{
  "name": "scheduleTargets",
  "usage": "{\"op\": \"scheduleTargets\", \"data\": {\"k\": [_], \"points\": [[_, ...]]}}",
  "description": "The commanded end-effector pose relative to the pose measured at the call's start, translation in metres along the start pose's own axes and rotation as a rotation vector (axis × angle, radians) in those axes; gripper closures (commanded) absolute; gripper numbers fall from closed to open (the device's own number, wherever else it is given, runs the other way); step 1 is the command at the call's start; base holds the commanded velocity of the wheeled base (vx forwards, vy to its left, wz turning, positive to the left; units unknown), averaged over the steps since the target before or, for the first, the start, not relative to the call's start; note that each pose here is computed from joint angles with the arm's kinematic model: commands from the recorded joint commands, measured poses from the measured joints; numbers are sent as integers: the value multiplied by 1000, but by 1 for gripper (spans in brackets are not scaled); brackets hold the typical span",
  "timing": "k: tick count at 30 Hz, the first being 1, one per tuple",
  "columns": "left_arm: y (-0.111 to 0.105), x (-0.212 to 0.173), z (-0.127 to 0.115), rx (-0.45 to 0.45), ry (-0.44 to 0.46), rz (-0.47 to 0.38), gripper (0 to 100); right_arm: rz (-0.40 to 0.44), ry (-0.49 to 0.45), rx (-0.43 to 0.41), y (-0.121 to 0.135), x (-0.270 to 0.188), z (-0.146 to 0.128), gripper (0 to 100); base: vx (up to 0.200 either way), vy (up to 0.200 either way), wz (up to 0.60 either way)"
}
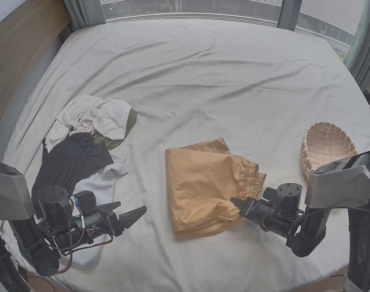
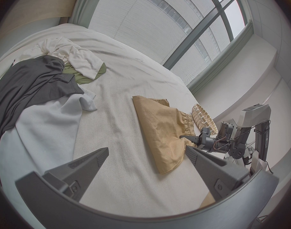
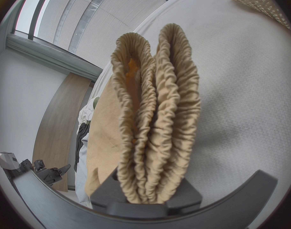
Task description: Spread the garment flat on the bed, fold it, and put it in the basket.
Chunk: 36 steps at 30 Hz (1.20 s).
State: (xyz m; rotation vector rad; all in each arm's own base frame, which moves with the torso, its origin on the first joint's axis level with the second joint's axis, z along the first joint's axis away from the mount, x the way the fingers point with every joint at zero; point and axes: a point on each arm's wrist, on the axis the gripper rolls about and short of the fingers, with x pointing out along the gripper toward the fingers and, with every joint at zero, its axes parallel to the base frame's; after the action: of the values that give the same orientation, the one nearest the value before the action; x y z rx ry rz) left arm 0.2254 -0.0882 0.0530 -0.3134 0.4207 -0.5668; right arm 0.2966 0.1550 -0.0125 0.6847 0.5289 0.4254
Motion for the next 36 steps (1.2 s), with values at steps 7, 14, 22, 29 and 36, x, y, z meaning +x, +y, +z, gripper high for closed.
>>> {"op": "scheduleTargets", "data": {"k": [7,14,22,29,36], "points": [[-2,-4,3,3,-17,-1,0,90,-21,-23,31,-19,10,100,0,0,0],[-4,-9,5,6,-27,-3,0,245,-58,-67,78,-48,22,100,0,0,0],[-13,-24,18,28,-95,-29,0,382,-161,-150,114,-79,46,100,0,0,0],[-19,-38,37,113,-203,-39,0,460,-143,-250,117,-121,50,100,0,0,0],[-13,-46,53,134,-267,-53,0,506,-133,-303,112,-140,56,100,0,0,0]]}}
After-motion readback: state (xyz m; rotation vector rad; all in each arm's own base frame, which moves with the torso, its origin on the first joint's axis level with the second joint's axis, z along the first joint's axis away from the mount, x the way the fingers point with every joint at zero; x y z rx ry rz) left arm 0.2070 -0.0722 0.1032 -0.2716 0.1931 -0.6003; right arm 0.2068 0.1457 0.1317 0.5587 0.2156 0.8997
